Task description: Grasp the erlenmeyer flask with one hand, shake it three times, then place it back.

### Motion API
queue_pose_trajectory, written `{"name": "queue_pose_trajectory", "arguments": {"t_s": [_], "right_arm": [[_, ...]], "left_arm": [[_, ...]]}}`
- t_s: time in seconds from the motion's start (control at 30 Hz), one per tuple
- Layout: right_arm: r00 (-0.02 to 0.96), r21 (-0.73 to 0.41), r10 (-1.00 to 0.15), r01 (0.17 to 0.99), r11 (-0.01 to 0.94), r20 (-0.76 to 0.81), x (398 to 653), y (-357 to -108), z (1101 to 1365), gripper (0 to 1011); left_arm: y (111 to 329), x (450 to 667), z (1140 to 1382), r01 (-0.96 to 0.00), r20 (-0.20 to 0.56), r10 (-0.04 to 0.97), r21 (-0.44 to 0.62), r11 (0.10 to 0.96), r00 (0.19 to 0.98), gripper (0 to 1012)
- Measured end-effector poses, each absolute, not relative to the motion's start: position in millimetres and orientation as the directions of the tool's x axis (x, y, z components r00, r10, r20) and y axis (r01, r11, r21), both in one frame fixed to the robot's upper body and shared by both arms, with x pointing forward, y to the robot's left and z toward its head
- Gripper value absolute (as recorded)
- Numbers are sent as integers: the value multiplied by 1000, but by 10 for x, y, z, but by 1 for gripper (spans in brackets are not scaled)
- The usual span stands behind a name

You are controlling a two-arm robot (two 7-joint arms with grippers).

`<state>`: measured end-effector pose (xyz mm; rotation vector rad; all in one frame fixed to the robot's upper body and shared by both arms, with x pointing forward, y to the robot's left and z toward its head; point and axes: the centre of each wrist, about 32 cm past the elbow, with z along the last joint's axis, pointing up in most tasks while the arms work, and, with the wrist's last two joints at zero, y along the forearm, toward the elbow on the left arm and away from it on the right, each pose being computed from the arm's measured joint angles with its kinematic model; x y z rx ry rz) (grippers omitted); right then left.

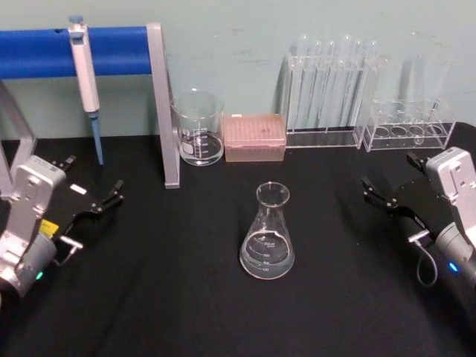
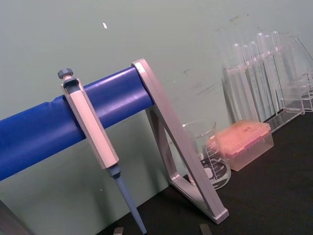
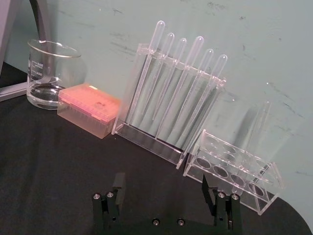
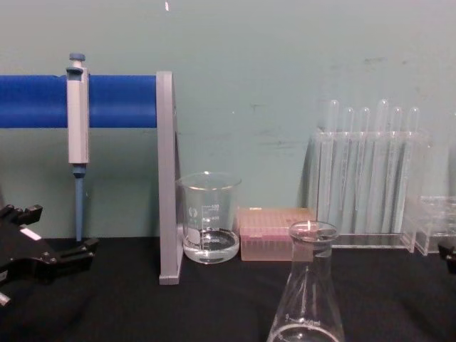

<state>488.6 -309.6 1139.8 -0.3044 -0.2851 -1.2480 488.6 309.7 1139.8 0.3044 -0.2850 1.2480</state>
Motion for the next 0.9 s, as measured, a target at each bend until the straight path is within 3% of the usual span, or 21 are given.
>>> {"name": "queue_pose_trajectory", "arguments": {"t_s": [0.9], "right_arm": [[289,-67,-881,956,285,375,4874,-3110,11420,1002]], "left_arm": [[3097,4886,11398,-955,374,880,70,287,292,1001]]}}
